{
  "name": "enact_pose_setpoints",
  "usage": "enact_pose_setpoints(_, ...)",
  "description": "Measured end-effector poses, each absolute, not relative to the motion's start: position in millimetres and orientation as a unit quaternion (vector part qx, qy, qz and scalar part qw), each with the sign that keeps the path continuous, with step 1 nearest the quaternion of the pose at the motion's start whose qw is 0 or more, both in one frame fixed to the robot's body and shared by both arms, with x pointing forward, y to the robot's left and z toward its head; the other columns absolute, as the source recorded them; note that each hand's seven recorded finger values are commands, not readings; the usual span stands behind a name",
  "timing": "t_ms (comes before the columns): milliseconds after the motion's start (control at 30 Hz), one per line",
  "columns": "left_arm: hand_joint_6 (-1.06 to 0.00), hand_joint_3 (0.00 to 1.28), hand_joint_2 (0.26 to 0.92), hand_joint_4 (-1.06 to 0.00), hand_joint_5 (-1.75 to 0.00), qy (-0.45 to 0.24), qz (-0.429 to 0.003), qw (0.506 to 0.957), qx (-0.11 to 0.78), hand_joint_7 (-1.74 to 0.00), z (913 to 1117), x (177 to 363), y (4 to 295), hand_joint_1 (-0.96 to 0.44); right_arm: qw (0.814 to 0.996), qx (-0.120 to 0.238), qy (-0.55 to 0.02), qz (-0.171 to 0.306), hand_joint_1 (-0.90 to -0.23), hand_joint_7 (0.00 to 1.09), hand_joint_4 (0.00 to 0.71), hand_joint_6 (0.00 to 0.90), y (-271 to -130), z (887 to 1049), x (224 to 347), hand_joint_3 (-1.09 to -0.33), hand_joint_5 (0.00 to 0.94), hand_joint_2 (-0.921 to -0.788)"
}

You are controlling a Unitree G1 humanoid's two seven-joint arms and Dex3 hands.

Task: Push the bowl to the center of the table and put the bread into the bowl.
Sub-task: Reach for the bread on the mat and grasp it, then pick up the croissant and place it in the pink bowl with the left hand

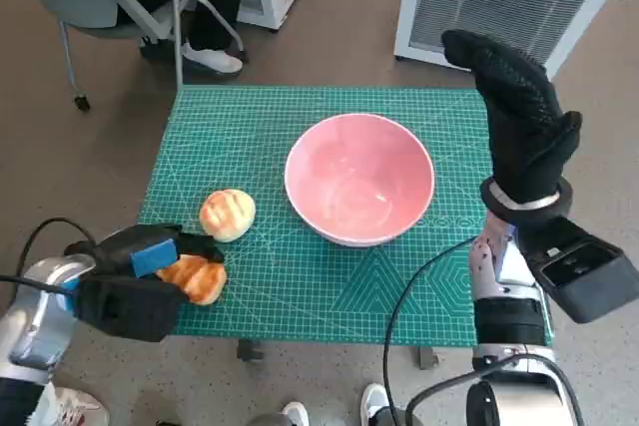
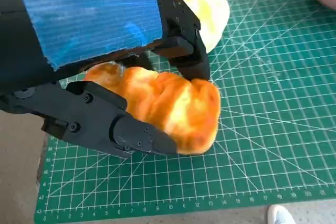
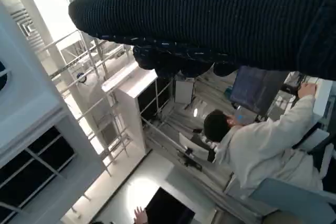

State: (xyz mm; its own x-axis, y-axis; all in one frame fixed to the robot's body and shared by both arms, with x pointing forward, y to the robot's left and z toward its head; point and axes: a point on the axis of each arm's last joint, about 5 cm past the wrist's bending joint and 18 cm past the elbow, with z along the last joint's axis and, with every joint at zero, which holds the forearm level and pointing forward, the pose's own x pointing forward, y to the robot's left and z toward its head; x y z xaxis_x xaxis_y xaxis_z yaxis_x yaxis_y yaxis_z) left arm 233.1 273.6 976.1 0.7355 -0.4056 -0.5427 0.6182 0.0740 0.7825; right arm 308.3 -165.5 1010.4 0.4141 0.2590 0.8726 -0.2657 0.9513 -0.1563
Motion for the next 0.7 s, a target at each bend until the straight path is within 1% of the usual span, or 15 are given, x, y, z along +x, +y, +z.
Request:
enact_pose_setpoints(100,-0.61,0.15,0.916,-0.54,-1.36,0.082,-0.353,0.733,0.575,-1.15,981,231.4,275,0.0,0.841,0.003,-0.518,0.156,-0.567,0.62,0.169,-0.001,-165.7,1010.2,308.3,-0.834,0.11,-0.921)
enact_pose_setpoints(200,-0.63,0.15,0.919,-0.51,-1.41,0.065,-0.347,0.742,0.57,-1.11,993,230.5,278,0.0,0.841,0.004,-0.518,0.156,-0.566,0.62,0.165,-0.001,-165.5,1010.1,308.2,-0.834,0.117,-0.921)
enact_pose_setpoints(233,-0.63,0.15,0.919,-0.51,-1.42,0.057,-0.344,0.745,0.569,-1.11,997,230.3,278,0.0,0.841,0.004,-0.518,0.156,-0.566,0.62,0.146,-0.001,-165.2,1010.1,308.2,-0.834,0.153,-0.921)
enact_pose_setpoints(267,-0.64,0.15,0.919,-0.51,-1.42,0.049,-0.34,0.747,0.569,-1.1,1002,230.1,279,0.0,0.841,0.004,-0.518,0.156,-0.567,0.62,0.093,-0.001,-165.2,1010.0,308.2,-0.833,0.258,-0.921)
enact_pose_setpoints(300,-0.64,0.14,0.92,-0.51,-1.41,0.044,-0.338,0.748,0.569,-1.1,1005,229.9,279,0.0,0.841,0.004,-0.518,0.156,-0.567,0.62,0.059,-0.001,-165.2,1009.9,308.2,-0.831,0.327,-0.921)
enact_pose_setpoints(333,-0.64,0.14,0.92,-0.52,-1.4,0.03,-0.332,0.753,0.568,-1.11,1013,229.7,280,0.0,0.841,0.004,-0.518,0.156,-0.568,0.62,0.037,-0.001,-165.4,1009.8,308.2,-0.83,0.371,-0.921)
enact_pose_setpoints(400,-0.63,0.14,0.916,-0.54,-1.35,0.01,-0.324,0.756,0.569,-1.14,1023,229.3,281,0.0,0.841,0.005,-0.517,0.155,-0.569,0.62,0.019,-0.001,-165.4,1009.6,308.1,-0.828,0.409,-0.921)
enact_pose_setpoints(433,-0.63,0.14,0.918,-0.54,-1.31,-0.001,-0.32,0.758,0.569,-1.18,1029,229.3,281,0.0,0.842,0.005,-0.517,0.155,-0.569,0.62,0.012,-0.001,-165.4,1009.5,308.1,-0.828,0.424,-0.921)
enact_pose_setpoints(467,-0.61,0.15,0.918,-0.52,-1.31,-0.012,-0.316,0.759,0.569,-1.22,1035,229.2,281,0.0,0.842,0.006,-0.517,0.155,-0.569,0.62,0.009,-0.001,-165.5,1009.5,308.0,-0.827,0.428,-0.921)
enact_pose_setpoints(533,-0.61,0.14,0.92,-0.53,-1.26,-0.037,-0.307,0.763,0.567,-1.26,1046,229.5,281,0.0,0.842,0.007,-0.517,0.155,-0.57,0.62,0.003,-0.001,-165.7,1009.3,307.9,-0.827,0.439,-0.921)
enact_pose_setpoints(700,-0.61,0.14,0.92,-0.54,-1.22,-0.106,-0.293,0.762,0.568,-1.28,1073,231.8,273,0.0,0.842,0.012,-0.517,0.153,-0.578,0.62,0.0,-0.001,-166.2,1009.3,307.7,-0.824,0.441,-0.921)
